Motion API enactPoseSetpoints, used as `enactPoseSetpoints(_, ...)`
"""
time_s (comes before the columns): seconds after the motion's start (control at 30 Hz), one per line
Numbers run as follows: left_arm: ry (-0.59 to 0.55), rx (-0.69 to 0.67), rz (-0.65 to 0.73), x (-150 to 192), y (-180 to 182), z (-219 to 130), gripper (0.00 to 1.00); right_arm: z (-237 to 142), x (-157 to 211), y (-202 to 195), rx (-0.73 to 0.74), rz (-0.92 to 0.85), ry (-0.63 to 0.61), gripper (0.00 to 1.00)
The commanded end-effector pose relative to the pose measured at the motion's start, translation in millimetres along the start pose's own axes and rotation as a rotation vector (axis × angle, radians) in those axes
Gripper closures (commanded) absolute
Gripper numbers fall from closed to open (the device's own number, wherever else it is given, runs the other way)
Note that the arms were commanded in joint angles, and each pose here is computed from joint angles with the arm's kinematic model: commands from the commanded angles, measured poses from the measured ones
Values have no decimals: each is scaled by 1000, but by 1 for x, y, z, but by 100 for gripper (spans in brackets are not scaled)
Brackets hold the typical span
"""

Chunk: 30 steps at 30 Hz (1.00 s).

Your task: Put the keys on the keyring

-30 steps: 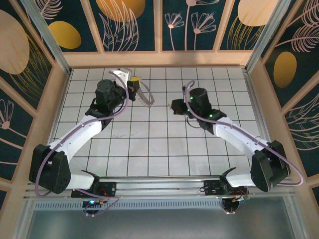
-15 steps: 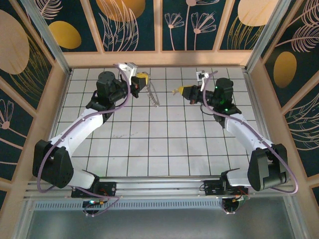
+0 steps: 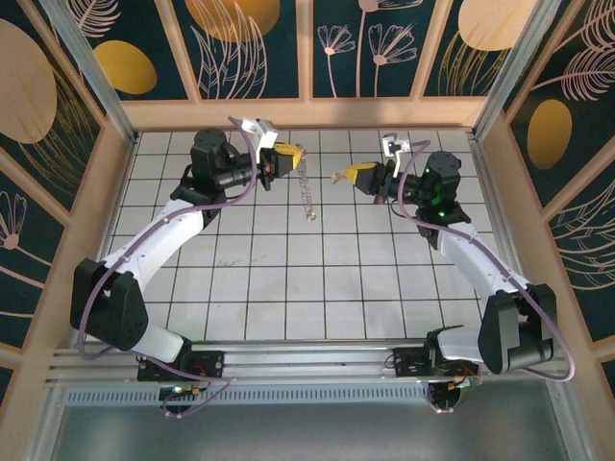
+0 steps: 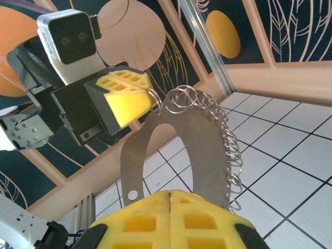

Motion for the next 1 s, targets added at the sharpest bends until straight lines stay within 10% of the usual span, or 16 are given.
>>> enactPoseSetpoints(0.0,-74,61,70,-23,-3,1,100,-6,-2,15,-47,-80,-6,100)
enactPoseSetpoints(0.97,9,191,270,-24,-21,40,100,3,-21,27,-119,-275,98,100)
Point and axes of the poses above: each hand's point on the last joint's axis, 136 mm out from that joint toward the fingers, its own z axis out along the fingers, its own y axis along the line the jaws close on, x = y × z, the point moved 7 cm from there along -z, back along the fingers, and after that the axes turned 13 degrees about z, right-handed, at the moved point
